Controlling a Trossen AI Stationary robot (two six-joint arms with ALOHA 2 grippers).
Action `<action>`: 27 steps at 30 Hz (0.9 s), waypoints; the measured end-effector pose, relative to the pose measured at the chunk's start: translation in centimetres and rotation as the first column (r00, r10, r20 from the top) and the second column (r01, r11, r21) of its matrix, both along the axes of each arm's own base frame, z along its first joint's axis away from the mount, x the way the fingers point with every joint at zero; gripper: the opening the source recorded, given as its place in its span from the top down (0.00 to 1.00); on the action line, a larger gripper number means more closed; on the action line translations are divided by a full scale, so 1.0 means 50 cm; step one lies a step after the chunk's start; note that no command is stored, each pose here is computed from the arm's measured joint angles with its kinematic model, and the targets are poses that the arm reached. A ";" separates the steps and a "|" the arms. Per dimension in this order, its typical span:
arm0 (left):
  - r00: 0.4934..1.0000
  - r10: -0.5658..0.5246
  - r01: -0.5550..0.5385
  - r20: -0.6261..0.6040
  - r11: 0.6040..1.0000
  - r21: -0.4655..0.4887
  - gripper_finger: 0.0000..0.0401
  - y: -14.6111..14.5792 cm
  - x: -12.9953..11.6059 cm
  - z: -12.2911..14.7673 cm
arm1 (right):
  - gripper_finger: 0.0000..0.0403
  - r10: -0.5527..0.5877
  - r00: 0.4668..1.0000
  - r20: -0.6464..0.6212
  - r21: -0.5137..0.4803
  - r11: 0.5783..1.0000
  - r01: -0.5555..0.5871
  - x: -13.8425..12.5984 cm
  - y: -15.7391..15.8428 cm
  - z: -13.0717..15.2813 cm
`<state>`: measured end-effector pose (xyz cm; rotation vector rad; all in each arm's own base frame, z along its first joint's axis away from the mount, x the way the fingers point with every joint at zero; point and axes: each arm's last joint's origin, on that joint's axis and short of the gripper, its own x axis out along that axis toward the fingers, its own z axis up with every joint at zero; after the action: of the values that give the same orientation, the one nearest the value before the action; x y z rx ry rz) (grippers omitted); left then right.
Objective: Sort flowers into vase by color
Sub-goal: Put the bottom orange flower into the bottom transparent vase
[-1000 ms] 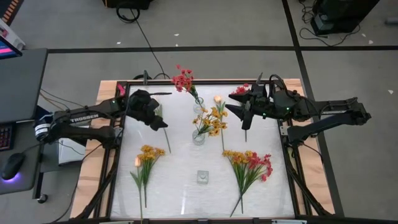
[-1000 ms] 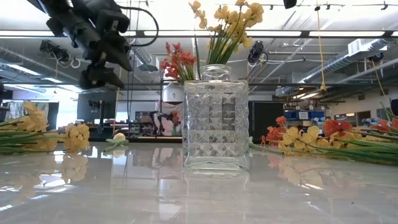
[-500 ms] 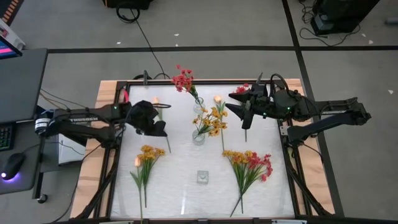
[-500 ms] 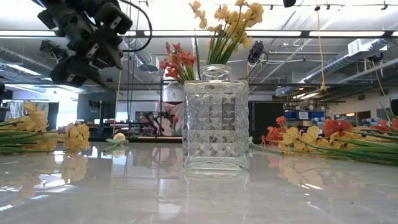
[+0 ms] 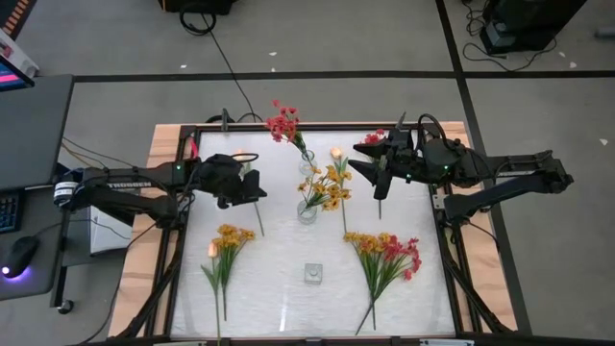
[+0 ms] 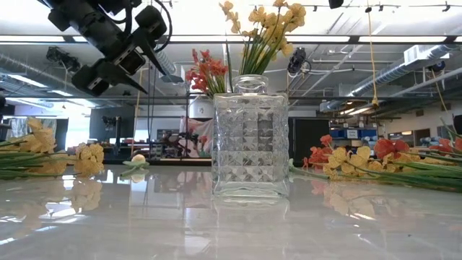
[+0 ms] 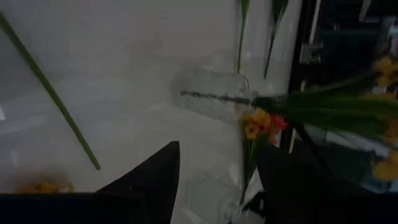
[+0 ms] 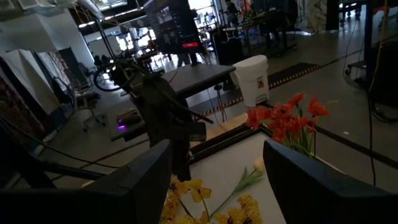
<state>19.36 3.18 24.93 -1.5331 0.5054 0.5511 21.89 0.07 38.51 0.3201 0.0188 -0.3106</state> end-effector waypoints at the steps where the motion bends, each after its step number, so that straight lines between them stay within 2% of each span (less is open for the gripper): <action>1: 1.000 0.008 -0.008 -0.008 1.000 -0.003 0.46 0.000 -0.001 -0.001 | 0.35 0.000 1.000 0.000 0.000 1.000 0.000 0.000 0.000 0.000; 8: 0.992 0.046 -0.051 -0.116 0.998 -0.041 0.46 -0.003 -0.015 -0.017 | 0.35 0.000 1.000 0.001 0.003 1.000 0.000 0.000 0.000 0.000; 13: 0.988 -0.024 0.010 -0.153 0.996 -0.092 0.46 -0.032 -0.017 -0.022 | 0.35 0.000 1.000 0.001 0.003 1.000 0.000 0.000 0.000 0.000; 17: 0.966 -0.113 0.080 -0.233 0.986 -0.148 0.46 -0.069 -0.028 -0.029 | 0.35 -0.004 1.000 0.000 0.003 1.000 0.004 0.000 0.000 0.000; 20: 0.925 -0.173 0.115 -0.338 0.976 -0.184 0.46 -0.100 -0.047 -0.011 | 0.35 -0.029 1.000 0.000 0.001 1.000 0.029 -0.001 -0.002 0.000; 23: 0.888 -0.185 0.112 -0.421 0.975 -0.193 0.46 -0.126 -0.067 0.017 | 0.35 -0.052 0.999 -0.004 -0.003 0.999 0.052 -0.001 -0.003 -0.001; 27: 0.874 -0.209 0.149 -0.439 0.974 -0.168 0.46 -0.155 -0.083 0.066 | 0.35 -0.076 0.997 -0.025 -0.008 0.997 0.076 -0.002 -0.004 -0.005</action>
<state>15.22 -4.59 28.25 -1.4574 1.0542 0.7479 21.79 -0.14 38.27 0.3100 0.0305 -0.3902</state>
